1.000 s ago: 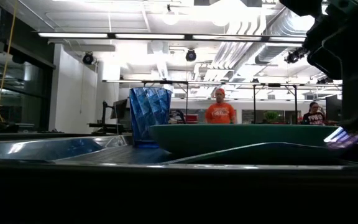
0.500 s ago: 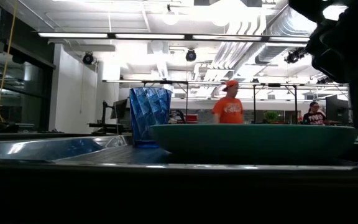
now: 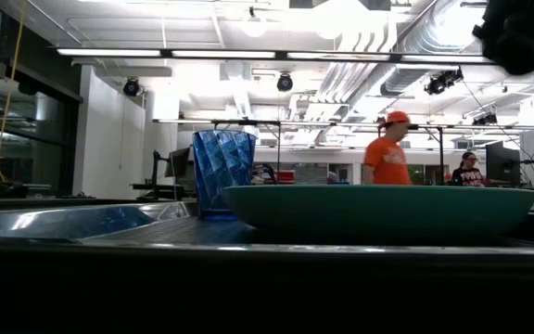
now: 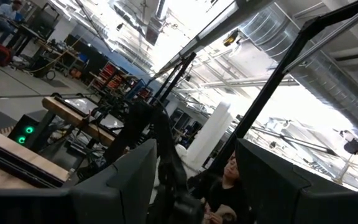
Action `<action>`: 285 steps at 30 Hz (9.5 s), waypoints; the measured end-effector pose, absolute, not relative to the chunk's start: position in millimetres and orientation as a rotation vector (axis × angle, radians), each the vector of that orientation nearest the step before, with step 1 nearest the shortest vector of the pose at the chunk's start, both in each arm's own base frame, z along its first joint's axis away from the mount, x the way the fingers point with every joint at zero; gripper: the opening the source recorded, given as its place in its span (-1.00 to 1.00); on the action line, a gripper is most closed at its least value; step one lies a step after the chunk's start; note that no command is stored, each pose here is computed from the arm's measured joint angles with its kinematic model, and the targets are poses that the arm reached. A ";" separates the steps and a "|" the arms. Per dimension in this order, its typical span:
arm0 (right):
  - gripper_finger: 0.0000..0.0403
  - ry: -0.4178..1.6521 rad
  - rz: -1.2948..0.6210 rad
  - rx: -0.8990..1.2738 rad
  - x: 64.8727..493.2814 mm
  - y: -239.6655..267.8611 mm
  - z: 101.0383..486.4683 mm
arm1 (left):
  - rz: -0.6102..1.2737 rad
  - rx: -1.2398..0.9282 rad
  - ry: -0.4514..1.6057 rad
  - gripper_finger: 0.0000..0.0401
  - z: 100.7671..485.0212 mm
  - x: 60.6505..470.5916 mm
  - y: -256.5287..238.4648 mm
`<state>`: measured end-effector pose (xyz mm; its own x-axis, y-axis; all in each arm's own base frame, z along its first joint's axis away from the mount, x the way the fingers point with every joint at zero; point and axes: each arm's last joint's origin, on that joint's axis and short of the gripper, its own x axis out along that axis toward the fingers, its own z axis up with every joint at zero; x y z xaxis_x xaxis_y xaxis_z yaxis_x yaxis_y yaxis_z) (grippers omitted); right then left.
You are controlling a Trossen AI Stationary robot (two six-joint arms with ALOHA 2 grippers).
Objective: Pick and place plate/cup/fork/spoon on tray
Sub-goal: Adjust the blue plate on the black tray, then return to Home Position
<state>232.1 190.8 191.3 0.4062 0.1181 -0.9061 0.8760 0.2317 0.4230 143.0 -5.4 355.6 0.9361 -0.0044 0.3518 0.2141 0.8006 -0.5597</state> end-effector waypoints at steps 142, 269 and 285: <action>-1.00 0.555 -0.211 0.747 160.3 29.2 281.8 | -0.005 -0.311 0.016 -1.00 167.3 98.6 0.7; -1.00 -0.022 -0.123 0.122 97.4 -8.2 168.2 | -0.003 -0.311 0.016 -0.98 167.3 98.6 0.7; -1.00 -0.022 -0.123 0.122 97.4 -8.2 168.2 | -0.003 -0.311 0.016 -0.98 167.4 98.6 0.7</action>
